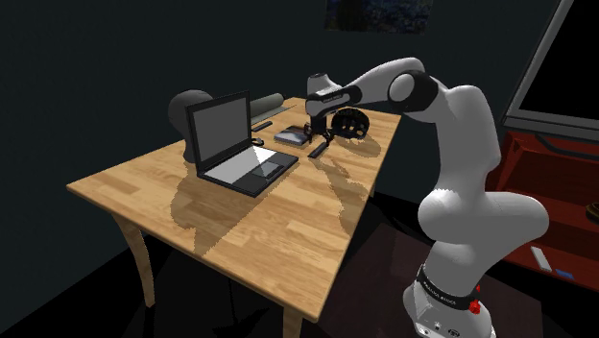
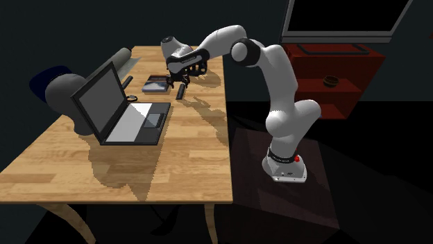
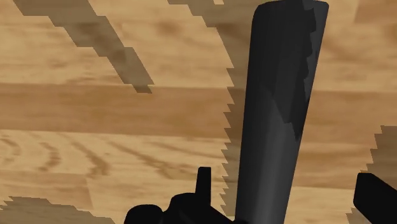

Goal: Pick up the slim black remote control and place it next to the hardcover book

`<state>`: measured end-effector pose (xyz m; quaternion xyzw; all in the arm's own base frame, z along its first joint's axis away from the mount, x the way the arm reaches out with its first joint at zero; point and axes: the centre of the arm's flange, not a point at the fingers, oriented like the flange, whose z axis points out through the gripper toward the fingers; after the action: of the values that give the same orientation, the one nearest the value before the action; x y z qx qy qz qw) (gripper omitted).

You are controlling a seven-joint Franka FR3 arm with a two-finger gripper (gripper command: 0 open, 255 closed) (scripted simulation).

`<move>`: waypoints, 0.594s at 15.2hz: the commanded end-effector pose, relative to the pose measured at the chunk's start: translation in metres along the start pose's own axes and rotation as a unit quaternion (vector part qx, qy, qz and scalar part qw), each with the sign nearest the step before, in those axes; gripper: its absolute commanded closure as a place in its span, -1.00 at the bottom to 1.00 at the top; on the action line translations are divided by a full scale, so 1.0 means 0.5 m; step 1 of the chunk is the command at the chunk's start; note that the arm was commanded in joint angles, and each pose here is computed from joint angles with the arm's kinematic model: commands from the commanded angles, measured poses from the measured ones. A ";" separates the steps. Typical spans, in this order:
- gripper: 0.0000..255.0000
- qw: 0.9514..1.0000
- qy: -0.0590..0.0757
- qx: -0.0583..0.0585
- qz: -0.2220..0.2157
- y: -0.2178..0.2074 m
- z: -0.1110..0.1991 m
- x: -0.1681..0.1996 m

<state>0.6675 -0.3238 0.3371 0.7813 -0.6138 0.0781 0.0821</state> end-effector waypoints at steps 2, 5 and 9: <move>-1.00 1.000 0.000 0.000 0.000 0.000 -0.068 0.000; -1.00 1.000 0.000 0.000 0.000 0.000 -0.068 0.000; -1.00 1.000 0.000 0.000 0.000 0.000 -0.068 0.000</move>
<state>0.6668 -0.3162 0.3700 0.7812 -0.6138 0.0781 0.0821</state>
